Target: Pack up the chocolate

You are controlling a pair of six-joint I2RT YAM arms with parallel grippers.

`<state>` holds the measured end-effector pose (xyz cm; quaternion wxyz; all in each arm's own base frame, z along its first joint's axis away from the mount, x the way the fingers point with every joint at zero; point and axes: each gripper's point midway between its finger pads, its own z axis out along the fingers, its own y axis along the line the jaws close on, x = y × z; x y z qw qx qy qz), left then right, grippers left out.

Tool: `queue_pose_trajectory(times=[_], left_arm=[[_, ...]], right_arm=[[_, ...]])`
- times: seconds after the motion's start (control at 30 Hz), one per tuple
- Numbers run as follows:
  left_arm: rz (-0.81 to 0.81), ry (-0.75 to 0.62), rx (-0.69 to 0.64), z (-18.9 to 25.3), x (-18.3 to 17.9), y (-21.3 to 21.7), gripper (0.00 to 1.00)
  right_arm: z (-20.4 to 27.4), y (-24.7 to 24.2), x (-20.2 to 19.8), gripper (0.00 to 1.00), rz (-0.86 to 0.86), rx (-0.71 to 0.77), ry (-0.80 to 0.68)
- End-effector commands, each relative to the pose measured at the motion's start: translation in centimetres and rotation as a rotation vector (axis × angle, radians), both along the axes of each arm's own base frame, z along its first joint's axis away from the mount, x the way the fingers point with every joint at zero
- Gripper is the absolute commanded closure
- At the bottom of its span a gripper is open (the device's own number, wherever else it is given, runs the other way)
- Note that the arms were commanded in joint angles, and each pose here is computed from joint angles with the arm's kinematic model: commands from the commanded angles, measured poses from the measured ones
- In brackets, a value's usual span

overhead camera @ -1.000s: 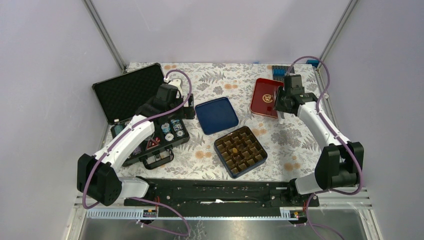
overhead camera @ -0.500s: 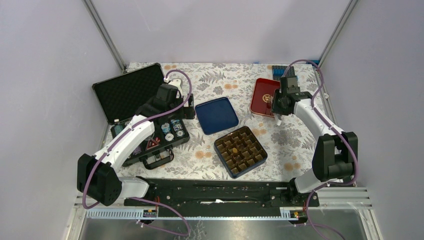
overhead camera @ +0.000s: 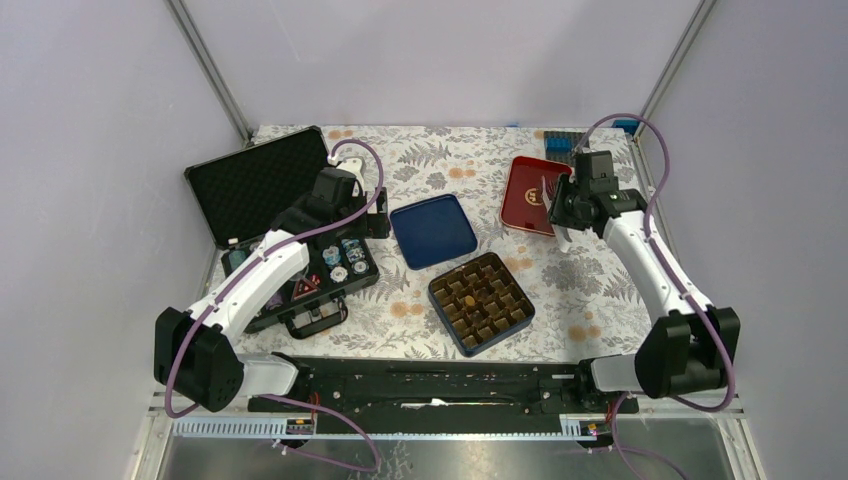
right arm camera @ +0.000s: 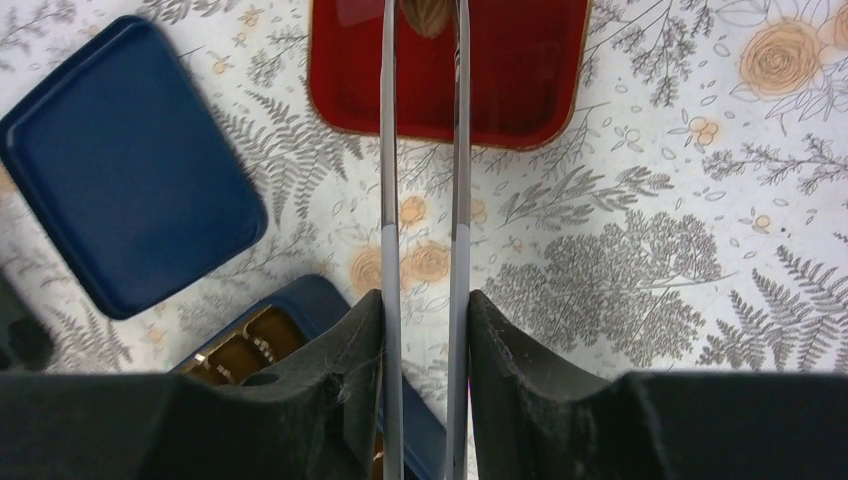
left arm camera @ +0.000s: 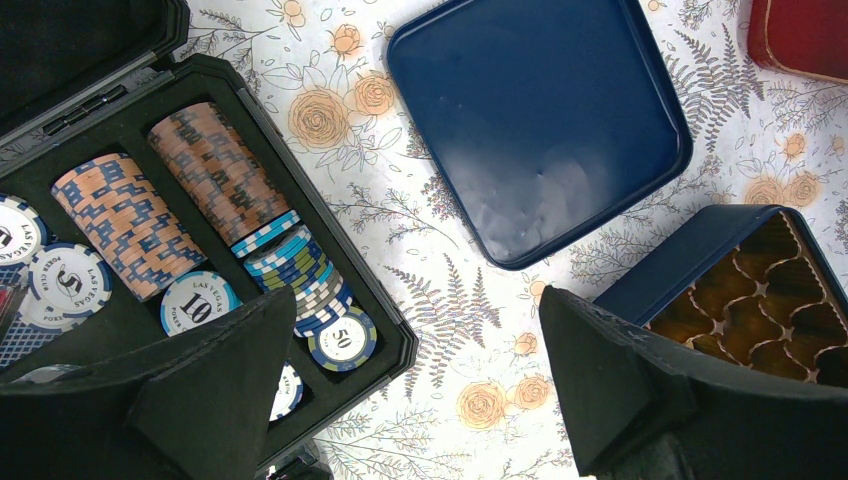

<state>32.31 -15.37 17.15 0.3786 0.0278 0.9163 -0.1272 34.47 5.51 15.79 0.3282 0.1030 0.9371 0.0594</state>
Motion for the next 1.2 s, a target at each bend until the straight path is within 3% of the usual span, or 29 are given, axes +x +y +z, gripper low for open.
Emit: queue_pose_trajectory(times=[0.0, 0.6, 1.17], left_arm=[[-0.003, -0.066, -0.029, 1.9, 0.9, -0.3, 0.01], [0.000, -0.081, -0.043, 2.6, 1.1, -0.5, 0.01], [0.042, -0.082, -0.032, 3.0, 1.8, -0.1, 0.01]], right_arm=[[4.6, 1.2, -1.5, 0.70, 0.034, 0.088, -0.081], [7.1, 5.9, -13.2, 0.70, 0.295, 0.131, 0.075], [4.7, 7.3, -20.0, 0.70, 0.445, 0.188, 0.269]])
